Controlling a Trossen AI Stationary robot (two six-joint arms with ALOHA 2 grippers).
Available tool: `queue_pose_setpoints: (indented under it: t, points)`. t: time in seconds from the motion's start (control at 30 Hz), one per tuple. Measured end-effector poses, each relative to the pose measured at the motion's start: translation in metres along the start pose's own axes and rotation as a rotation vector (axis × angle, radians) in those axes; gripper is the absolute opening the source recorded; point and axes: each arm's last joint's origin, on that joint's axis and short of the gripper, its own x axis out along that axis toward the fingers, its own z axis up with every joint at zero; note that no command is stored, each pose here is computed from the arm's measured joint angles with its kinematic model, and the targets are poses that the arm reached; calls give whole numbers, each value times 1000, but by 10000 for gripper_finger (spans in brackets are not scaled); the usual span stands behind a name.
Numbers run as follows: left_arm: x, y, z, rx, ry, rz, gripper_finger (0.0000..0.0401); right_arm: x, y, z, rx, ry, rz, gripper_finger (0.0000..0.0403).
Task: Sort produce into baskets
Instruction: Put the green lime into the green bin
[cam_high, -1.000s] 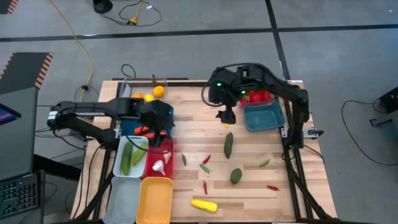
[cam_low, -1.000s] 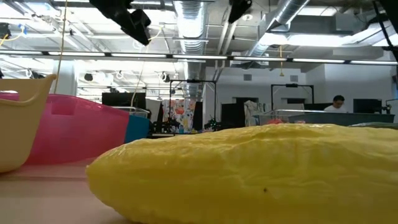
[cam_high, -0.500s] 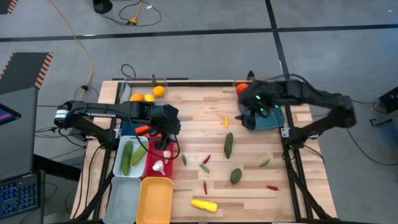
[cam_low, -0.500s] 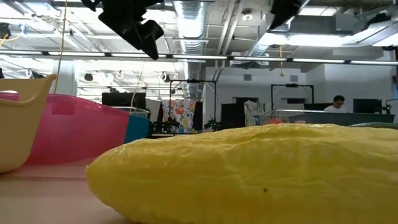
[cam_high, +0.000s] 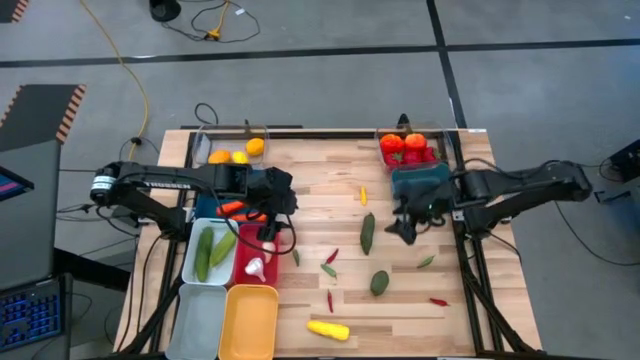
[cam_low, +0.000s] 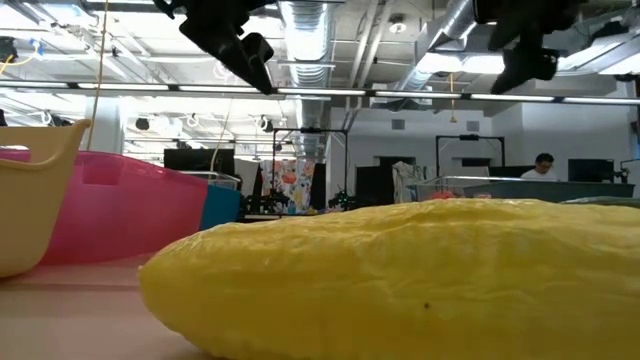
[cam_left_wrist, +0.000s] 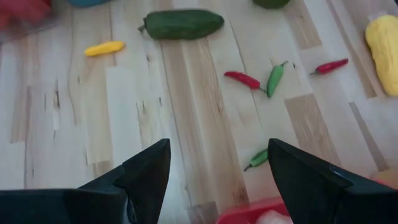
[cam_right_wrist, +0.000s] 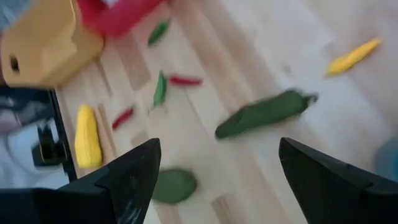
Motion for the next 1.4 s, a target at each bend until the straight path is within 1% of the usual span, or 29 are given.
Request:
queue_pose_setpoints:
  t: [0.3,0.57,0.73,0.83,0.9,1.2,1.4]
  points:
    - [0,0,1,-37,-8,4,256,40,32,-26,-159,153,10,353]
    - [0,0,1,-93,-12,6,256,75,55,-49,-478,261,36,353]
    - [0,1,1,-129,-10,24,256,91,69,-61,-733,318,56,353]
    - [0,1,1,-137,-9,31,256,101,75,-67,-833,351,58,353]
    - [0,1,1,-137,-9,33,256,109,77,-70,-860,375,48,352]
    - [0,1,1,-139,-9,33,256,142,83,-78,-885,458,-3,352]
    - [0,1,1,-139,-9,33,256,156,87,-83,-977,483,7,344]
